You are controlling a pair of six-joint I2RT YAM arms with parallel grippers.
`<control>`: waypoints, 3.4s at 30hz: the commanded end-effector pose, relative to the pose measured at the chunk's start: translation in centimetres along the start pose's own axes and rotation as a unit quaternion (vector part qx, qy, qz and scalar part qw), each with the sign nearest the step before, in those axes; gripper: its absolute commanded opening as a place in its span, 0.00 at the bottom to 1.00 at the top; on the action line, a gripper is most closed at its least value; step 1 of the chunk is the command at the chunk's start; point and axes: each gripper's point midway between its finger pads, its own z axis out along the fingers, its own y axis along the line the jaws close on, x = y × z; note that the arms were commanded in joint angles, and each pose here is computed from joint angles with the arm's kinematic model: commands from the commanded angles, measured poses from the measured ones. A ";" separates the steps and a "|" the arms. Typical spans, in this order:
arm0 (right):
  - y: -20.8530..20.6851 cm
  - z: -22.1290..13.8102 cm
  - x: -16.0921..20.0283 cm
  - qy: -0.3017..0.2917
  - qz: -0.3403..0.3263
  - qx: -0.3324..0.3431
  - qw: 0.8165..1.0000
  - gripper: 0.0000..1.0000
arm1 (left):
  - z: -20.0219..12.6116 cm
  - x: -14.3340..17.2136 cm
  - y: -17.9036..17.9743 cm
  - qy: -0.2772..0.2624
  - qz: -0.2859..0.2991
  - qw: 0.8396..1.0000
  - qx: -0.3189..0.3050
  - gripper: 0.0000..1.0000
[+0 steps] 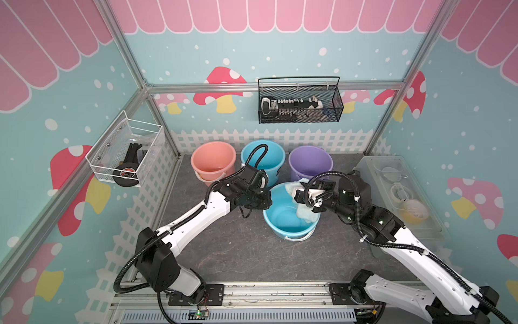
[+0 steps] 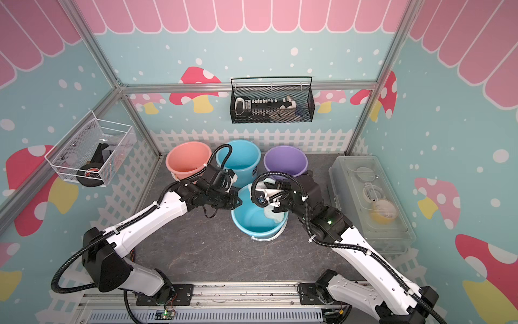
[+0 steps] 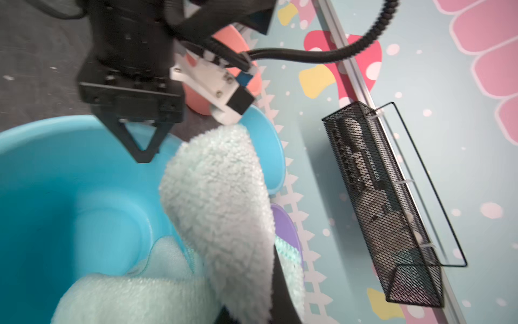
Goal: Wipe the inside of the bucket with a cloth
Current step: Place the bucket at the center of the board.
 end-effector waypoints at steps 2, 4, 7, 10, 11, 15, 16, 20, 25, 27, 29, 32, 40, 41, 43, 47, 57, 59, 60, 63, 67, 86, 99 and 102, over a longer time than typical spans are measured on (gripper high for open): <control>-7.0 -0.3 0.7 0.053 0.076 0.139 0.986 0.00 | -0.3 -1.2 -1.7 -0.005 -0.006 1.000 0.029 0.00; -8.8 -0.3 1.5 0.079 0.114 0.174 0.975 0.00 | 0.2 -1.2 -2.0 0.000 -0.005 1.000 0.031 0.00; -12.3 -1.4 3.0 0.111 0.189 0.251 0.943 0.00 | 0.9 -1.1 -2.6 0.010 -0.002 0.999 0.037 0.00; -15.7 -3.3 4.6 0.127 0.261 0.324 0.901 0.00 | 1.7 -1.1 -3.3 0.020 0.003 0.999 0.043 0.00; -16.1 -3.6 4.9 0.128 0.276 0.333 0.892 0.00 | 1.9 -1.2 -3.4 0.022 0.004 0.999 0.043 0.00; -16.7 -3.9 4.9 0.118 0.293 0.337 0.887 0.00 | 2.7 -1.5 -3.7 0.027 0.002 0.999 0.040 0.00; -16.6 -3.8 4.8 0.115 0.296 0.333 0.888 0.00 | 2.8 -1.6 -3.7 0.028 0.001 0.999 0.040 0.00; -16.5 -3.8 4.6 0.106 0.305 0.326 0.888 0.00 | 3.0 -1.9 -3.7 0.027 -0.001 0.999 0.036 0.00; -16.3 -3.6 5.2 0.117 0.304 0.327 0.887 0.00 | 2.8 -3.5 -4.1 0.009 -0.011 0.999 0.030 0.00; -16.3 -3.3 5.2 0.118 0.303 0.325 0.888 0.00 | 3.0 -4.7 -5.9 0.014 -0.010 0.998 0.057 0.00; -16.4 -3.5 5.2 0.119 0.302 0.327 0.888 0.00 | 3.3 -5.4 -7.2 0.017 -0.004 0.998 0.066 0.00; -16.5 -3.8 5.3 0.122 0.295 0.330 0.888 0.00 | 4.6 -5.6 -8.8 0.034 0.010 0.997 0.072 0.00; -17.5 -5.2 5.3 0.124 0.283 0.353 0.883 0.00 | 8.8 -5.9 -12.0 0.056 0.027 0.995 0.084 0.00; -17.7 -5.3 5.2 0.122 0.282 0.355 0.883 0.00 | 9.3 -6.1 -12.5 0.056 0.028 0.994 0.087 0.00; -17.8 -5.4 5.1 0.120 0.282 0.357 0.882 0.00 | 10.3 -6.5 -13.5 0.052 0.028 0.994 0.090 0.00; -17.9 -5.6 5.0 0.118 0.282 0.359 0.882 0.00 | 12.2 -7.9 -14.7 0.030 0.028 0.995 0.087 0.00; -18.3 -6.2 4.9 0.116 0.278 0.364 0.881 0.00 | 15.3 -12.3 -12.5 -0.045 0.000 0.999 0.025 0.00; -18.3 -6.3 4.8 0.115 0.278 0.365 0.881 0.00 | 15.1 -13.3 -11.9 -0.063 -0.006 0.998 0.011 0.00; -18.3 -6.3 4.8 0.114 0.278 0.364 0.881 0.00 | 15.1 -13.7 -11.7 -0.069 -0.007 0.998 0.008 0.00; -18.3 -6.3 4.7 0.112 0.280 0.364 0.881 0.00 | 14.8 -14.6 -11.4 -0.077 -0.014 0.997 0.013 0.09; -18.3 -6.3 4.7 0.111 0.279 0.363 0.882 0.00 | 13.7 -15.1 -12.1 -0.084 -0.015 0.996 0.030 0.30; -18.4 -6.8 4.8 0.113 0.284 0.368 0.878 0.00 | 5.7 -19.7 -9.3 -0.167 -0.076 0.983 0.011 0.50; -17.8 -6.5 5.0 0.116 0.289 0.358 0.880 0.00 | 9.6 -21.4 -4.0 -0.166 -0.170 0.971 -0.013 0.58; -17.7 -6.5 5.1 0.117 0.289 0.357 0.881 0.00 | 10.4 -21.7 -3.2 -0.166 -0.188 0.968 -0.014 0.59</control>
